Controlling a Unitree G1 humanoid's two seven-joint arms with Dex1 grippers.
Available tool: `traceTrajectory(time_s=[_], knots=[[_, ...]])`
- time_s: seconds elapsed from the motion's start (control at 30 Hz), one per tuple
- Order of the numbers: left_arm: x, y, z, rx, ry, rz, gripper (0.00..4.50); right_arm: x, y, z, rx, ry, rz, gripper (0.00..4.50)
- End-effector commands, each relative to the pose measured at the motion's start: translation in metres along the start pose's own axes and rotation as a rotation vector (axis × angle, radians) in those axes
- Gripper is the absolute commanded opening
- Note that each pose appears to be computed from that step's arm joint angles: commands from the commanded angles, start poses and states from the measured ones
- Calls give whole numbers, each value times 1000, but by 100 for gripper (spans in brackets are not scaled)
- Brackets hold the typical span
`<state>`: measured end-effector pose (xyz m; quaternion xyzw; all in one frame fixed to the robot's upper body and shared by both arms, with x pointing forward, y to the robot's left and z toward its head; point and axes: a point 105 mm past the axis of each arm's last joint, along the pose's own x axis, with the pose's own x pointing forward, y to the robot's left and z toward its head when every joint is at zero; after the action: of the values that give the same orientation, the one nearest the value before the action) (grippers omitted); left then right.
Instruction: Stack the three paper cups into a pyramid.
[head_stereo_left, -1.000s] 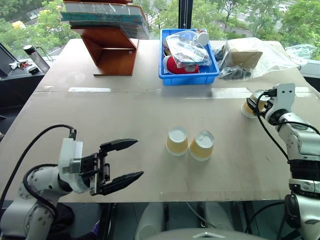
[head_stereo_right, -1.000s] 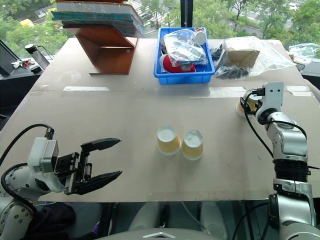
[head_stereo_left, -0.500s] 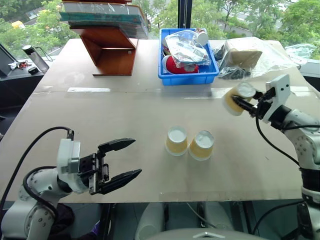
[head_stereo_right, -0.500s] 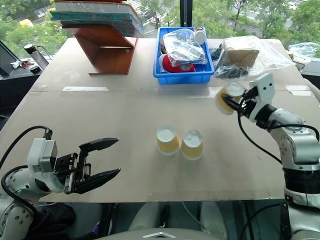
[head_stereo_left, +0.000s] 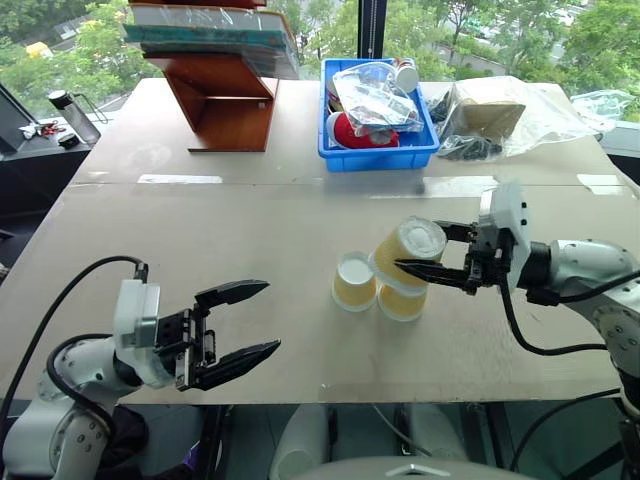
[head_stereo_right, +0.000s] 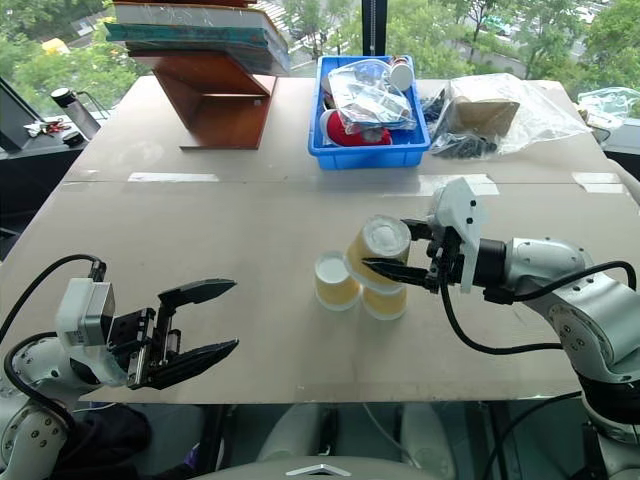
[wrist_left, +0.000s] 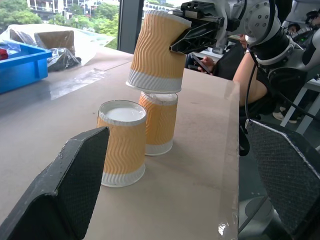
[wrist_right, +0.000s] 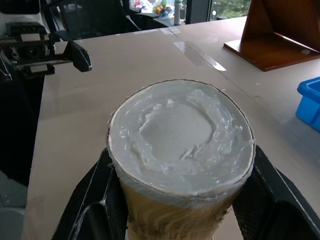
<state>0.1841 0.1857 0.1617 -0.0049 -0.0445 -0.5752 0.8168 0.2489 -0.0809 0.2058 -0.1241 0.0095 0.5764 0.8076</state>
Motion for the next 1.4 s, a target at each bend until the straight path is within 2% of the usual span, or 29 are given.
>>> traceTrajectory(time_s=[0.03,0.47,0.73,0.77,0.83,0.87,0.9,0.93,1.23,1.33,1.4], knots=[[0,-2,2,25,-1,-9,450,7,4,8,-84,-1,5,203],[-1,-7,-1,21,4,2,450,20,10,16,-136,-8,67,203],[-1,-9,-2,20,5,7,450,24,8,8,-158,38,76,203],[-1,-10,-2,20,5,7,450,25,7,7,-159,40,77,277],[-1,-10,-3,20,5,7,450,25,6,6,-162,42,76,329],[-1,-10,-3,19,4,7,450,25,6,5,-164,45,75,365],[-1,-10,-3,19,4,7,450,25,5,5,-167,47,74,427],[-1,-10,-3,19,4,7,450,25,5,5,-170,47,73,447],[0,-12,-4,8,2,7,450,5,11,28,-173,-29,110,447],[1,-9,-8,4,19,23,450,-8,15,48,-138,-148,126,447],[1,-3,-13,-17,50,64,450,-16,15,54,-108,-173,123,447]])
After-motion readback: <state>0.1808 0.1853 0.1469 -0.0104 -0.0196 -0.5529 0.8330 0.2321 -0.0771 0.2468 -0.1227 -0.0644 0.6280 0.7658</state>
